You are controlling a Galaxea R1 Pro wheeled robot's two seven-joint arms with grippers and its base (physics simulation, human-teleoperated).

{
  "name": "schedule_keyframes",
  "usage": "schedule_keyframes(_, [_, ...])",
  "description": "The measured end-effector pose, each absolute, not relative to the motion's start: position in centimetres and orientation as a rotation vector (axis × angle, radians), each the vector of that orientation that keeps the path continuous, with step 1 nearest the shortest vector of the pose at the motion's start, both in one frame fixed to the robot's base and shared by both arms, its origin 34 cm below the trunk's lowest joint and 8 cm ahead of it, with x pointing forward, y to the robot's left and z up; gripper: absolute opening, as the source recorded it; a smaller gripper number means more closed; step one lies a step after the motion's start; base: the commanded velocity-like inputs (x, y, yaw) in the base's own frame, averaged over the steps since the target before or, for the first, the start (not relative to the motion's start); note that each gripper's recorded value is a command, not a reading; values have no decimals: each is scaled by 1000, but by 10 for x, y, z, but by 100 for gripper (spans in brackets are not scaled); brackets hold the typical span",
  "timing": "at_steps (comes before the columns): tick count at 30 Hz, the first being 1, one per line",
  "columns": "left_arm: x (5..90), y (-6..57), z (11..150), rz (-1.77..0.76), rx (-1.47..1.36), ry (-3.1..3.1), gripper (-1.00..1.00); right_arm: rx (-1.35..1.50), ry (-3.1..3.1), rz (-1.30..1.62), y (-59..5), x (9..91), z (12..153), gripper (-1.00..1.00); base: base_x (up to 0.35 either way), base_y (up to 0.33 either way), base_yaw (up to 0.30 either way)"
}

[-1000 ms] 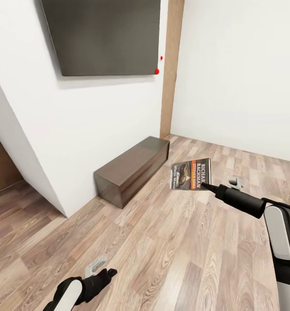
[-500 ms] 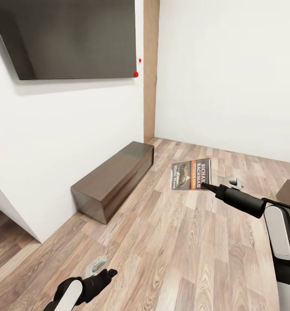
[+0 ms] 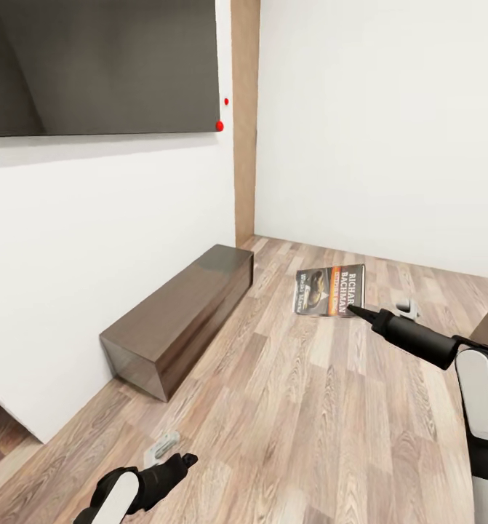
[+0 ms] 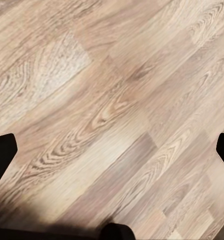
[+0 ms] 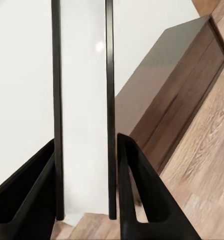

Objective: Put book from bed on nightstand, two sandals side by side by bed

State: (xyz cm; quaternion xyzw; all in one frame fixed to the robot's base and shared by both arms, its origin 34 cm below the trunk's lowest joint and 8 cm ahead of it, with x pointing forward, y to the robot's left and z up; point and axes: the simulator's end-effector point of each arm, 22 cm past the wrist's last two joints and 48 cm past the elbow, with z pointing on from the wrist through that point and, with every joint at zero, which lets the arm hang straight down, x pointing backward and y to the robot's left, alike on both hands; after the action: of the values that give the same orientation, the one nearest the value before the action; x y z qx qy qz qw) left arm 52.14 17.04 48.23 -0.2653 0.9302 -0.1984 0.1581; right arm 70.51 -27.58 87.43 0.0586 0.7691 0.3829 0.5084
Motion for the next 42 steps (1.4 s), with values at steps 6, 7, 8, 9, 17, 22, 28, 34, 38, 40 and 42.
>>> schedule_keyframes(6, [521,170,482,-567,-758,2661,100,181,1802,955,-289,704,885,-100,326,-107,-138])
schedule_keyframes(7, [521,170,482,-567,-757,2662,100,190,1789,965,-291,704,889,-100,326,-126,-228])
schedule_keyframes(8, [521,170,482,-567,-757,2661,100,192,1786,966,-292,704,889,-100,326,-127,-235])
schedule_keyframes(9, [521,170,482,-567,-757,2661,100,194,1785,965,-293,704,889,-100,326,-128,-240])
schedule_keyframes(17, [521,170,482,-566,-757,2662,100,200,1776,970,-295,703,891,-100,326,-128,-259])
schedule_keyframes(22, [521,170,482,-566,-757,2663,100,200,1776,971,-295,703,891,-100,326,-120,-263])
schedule_keyframes(28, [520,170,481,-565,-758,2664,100,201,1775,972,-295,703,891,-100,326,-110,-264])
schedule_keyframes(34, [520,170,481,-565,-758,2664,100,201,1776,972,-295,703,891,-100,326,-105,-265])
schedule_keyframes(38, [520,170,481,-565,-758,2665,100,201,1775,971,-295,703,891,-100,326,-100,-266])
schedule_keyframes(40, [520,170,481,-565,-758,2665,100,201,1775,971,-295,703,891,-100,326,-98,-266])
schedule_keyframes(42, [520,170,481,-565,-758,2664,100,202,1775,971,-295,703,891,-100,326,-97,-266])
